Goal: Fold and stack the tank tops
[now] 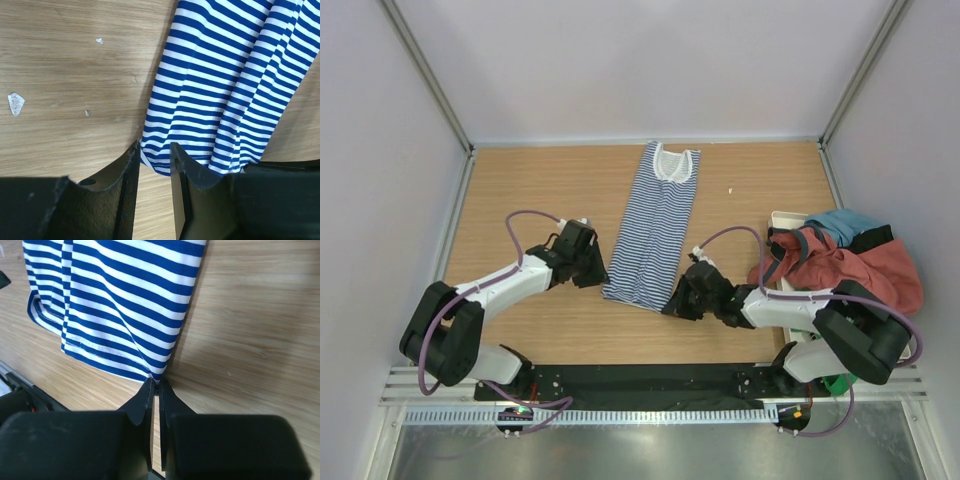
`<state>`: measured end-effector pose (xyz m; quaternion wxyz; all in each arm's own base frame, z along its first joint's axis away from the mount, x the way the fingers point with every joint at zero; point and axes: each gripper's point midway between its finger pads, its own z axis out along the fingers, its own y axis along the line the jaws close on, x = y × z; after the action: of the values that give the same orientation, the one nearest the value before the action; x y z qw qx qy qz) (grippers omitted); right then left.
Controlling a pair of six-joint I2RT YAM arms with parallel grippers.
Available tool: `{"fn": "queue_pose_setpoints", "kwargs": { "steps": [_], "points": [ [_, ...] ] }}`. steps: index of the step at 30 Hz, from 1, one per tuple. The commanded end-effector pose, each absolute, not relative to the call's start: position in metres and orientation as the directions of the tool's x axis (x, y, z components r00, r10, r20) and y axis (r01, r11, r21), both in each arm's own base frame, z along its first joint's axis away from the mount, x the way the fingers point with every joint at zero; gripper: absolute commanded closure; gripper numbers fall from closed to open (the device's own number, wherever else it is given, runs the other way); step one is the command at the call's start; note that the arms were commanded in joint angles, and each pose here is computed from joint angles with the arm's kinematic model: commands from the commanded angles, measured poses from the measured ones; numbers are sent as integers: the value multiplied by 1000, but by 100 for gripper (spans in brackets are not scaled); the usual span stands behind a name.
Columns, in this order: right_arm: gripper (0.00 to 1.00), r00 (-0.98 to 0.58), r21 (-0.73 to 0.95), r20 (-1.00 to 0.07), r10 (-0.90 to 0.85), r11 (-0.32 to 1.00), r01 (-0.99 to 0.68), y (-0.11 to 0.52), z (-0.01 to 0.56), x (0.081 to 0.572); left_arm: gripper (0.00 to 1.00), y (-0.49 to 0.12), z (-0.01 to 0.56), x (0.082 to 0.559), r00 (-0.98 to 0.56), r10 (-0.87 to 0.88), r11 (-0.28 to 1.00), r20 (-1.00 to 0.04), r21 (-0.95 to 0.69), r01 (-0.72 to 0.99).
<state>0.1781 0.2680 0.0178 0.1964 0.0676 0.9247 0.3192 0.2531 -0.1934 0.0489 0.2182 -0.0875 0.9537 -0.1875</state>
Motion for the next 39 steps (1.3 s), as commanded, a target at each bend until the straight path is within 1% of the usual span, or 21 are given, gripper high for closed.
{"fn": "queue_pose_setpoints", "kwargs": {
  "steps": [1,2,3,5,8,12,18,23,25,29,31,32,35,36,38,39],
  "points": [
    [94,-899,548,-362,246,836,8,252,18,181,68,-196,58,260,-869,-265,904,-418,-420,-74],
    [95,-878,527,-404,254,850,4,247,21,189,68,-195,58,258,-869,-266,904,-416,-422,-75],
    [95,-884,483,-399,241,875,20,237,17,184,68,-196,58,256,-870,-270,901,-412,-428,-76],
    [95,-869,455,-432,240,890,20,227,21,189,66,-196,58,251,-874,-273,894,-401,-443,-76],
    [95,-861,433,-452,232,901,15,221,22,191,64,-199,53,240,-887,-277,881,-369,-466,-81],
    [96,-854,399,-480,201,917,-9,216,21,195,55,-211,49,230,-892,-283,860,-353,-505,-73],
    [96,-854,360,-494,163,932,-30,211,18,195,54,-227,40,227,-905,-293,837,-309,-541,-86],
    [96,-855,355,-497,151,934,-41,209,19,194,53,-234,38,236,-899,-313,831,-306,-546,-104],
    [96,-853,351,-500,149,935,-43,209,20,194,50,-234,39,241,-891,-325,832,-316,-544,-111],
    [95,-851,351,-504,149,935,-44,208,22,195,50,-239,33,237,-904,-317,831,-288,-544,-118],
    [95,-850,352,-504,150,935,-44,209,23,195,55,-242,30,234,-909,-311,831,-277,-544,-119],
    [95,-850,351,-505,148,935,-45,209,24,195,60,-245,28,230,-913,-304,831,-273,-544,-114],
    [96,-851,358,-504,149,933,-49,210,26,195,69,-246,21,224,-918,-299,837,-260,-534,-122],
    [96,-853,356,-501,145,933,-50,211,26,195,81,-244,18,222,-919,-303,838,-254,-530,-129],
    [96,-855,352,-501,138,934,-55,210,29,194,92,-243,16,220,-917,-306,837,-254,-531,-132],
    [97,-856,350,-500,131,935,-61,210,29,194,100,-242,15,220,-918,-305,837,-254,-531,-132]
  ]
}}
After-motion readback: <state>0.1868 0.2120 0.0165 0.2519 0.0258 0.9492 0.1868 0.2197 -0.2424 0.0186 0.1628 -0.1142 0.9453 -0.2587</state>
